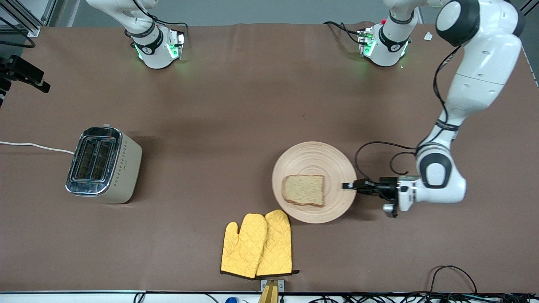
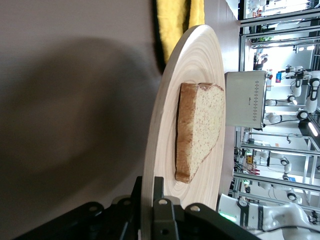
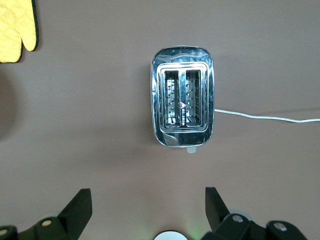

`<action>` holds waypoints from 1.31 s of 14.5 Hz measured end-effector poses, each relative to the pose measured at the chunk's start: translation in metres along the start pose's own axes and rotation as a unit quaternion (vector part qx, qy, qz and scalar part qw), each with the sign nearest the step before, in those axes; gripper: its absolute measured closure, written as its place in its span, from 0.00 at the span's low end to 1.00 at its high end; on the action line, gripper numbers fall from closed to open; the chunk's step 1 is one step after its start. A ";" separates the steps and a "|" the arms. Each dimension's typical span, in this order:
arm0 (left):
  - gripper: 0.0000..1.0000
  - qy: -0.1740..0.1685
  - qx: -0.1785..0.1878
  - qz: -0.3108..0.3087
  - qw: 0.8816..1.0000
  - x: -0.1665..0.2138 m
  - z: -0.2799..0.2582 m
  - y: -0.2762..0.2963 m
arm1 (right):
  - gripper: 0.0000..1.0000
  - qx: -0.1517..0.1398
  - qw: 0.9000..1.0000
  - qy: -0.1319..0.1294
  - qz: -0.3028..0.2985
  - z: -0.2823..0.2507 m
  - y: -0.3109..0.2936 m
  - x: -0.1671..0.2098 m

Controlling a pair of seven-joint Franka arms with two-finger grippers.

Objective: Move plate and put bread in toaster
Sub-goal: 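Slide the plate with the left gripper toward the toaster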

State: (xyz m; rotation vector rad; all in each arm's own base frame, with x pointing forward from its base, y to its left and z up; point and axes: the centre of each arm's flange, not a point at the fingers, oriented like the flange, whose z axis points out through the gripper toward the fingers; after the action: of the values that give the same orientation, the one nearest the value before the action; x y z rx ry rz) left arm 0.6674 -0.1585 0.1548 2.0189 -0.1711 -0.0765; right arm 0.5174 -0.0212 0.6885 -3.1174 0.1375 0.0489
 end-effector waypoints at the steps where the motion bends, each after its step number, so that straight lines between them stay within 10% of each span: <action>1: 0.91 0.003 0.001 0.003 1.000 0.001 0.027 0.013 | 0.00 0.000 1.000 0.000 0.000 0.000 0.000 0.000; 9: 0.91 -0.003 -0.009 -0.009 1.000 -0.042 0.216 0.089 | 0.00 0.000 1.000 -0.001 0.000 0.001 0.000 0.000; 19: 0.91 0.027 -0.018 -0.037 0.999 -0.030 0.205 0.055 | 0.00 0.000 1.000 -0.002 0.000 0.002 0.000 0.000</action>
State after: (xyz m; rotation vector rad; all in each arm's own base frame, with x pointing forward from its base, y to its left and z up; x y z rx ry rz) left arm 0.6063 -0.3599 0.1133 1.9890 -0.0593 -0.0714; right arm 0.5178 -0.0215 0.6864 -3.1172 0.1381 0.0560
